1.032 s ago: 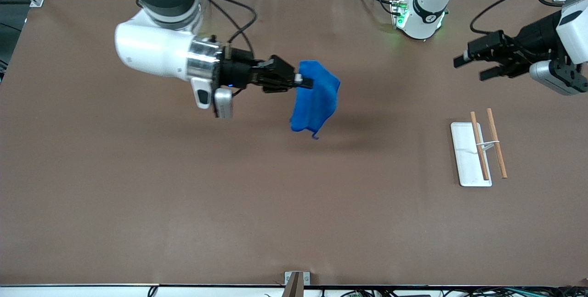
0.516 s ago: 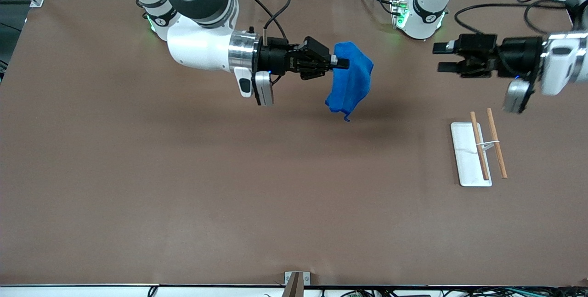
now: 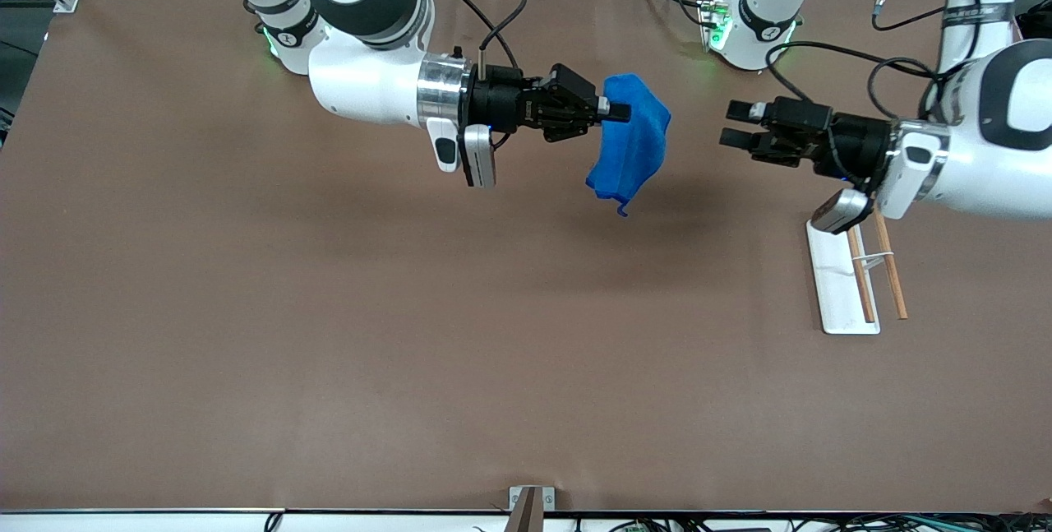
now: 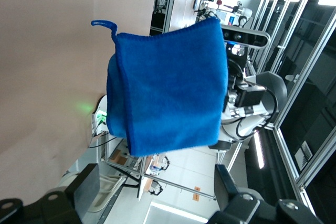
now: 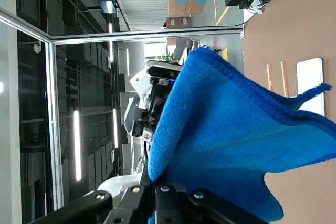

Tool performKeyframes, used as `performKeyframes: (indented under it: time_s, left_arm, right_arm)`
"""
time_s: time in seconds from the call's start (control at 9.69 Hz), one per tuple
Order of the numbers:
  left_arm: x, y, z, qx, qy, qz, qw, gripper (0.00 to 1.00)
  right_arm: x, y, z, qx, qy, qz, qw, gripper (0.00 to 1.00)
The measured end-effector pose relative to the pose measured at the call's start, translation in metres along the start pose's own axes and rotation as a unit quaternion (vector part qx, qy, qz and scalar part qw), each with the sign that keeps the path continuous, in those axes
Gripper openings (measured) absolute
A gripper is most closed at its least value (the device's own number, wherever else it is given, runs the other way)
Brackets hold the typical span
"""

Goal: Right arm passes towel to left arm to hang
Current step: 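Grasp the hanging towel with the left gripper beside the right gripper, then open the right gripper while the left gripper pulls the towel away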

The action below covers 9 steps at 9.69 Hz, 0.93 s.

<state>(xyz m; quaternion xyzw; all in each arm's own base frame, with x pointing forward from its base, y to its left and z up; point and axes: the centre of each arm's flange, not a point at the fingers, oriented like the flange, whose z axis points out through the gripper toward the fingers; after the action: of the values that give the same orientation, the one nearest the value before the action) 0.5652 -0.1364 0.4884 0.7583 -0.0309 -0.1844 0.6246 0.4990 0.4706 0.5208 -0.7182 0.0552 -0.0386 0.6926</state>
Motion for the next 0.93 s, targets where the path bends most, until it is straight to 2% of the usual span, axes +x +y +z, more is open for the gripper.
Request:
performKeyframes:
  time_s: [0.31, 0.72, 0.83, 0.93]
  left_arm:
    - [0.021, -0.018, 0.042, -0.023, 0.016, -0.009, 1.000, 0.94]
    - [0.037, -0.012, 0.082, -0.039, 0.065, -0.010, 0.997, 0.94]
    - [0.037, -0.011, 0.080, -0.041, 0.068, -0.010, 0.997, 0.93]
    - [0.037, -0.012, 0.078, -0.042, 0.070, -0.008, 0.997, 0.83]
  right_arm:
    - [0.001, -0.002, 0.000, 0.000, 0.005, 0.000, 1.000, 0.04]
    - [-0.002, -0.002, 0.002, -0.003, 0.009, 0.000, 1.000, 0.04]
    - [-0.004, -0.001, 0.003, -0.004, 0.010, 0.000, 1.000, 0.04]
    - [-0.004, -0.001, 0.003, -0.005, 0.010, 0.000, 1.000, 0.04]
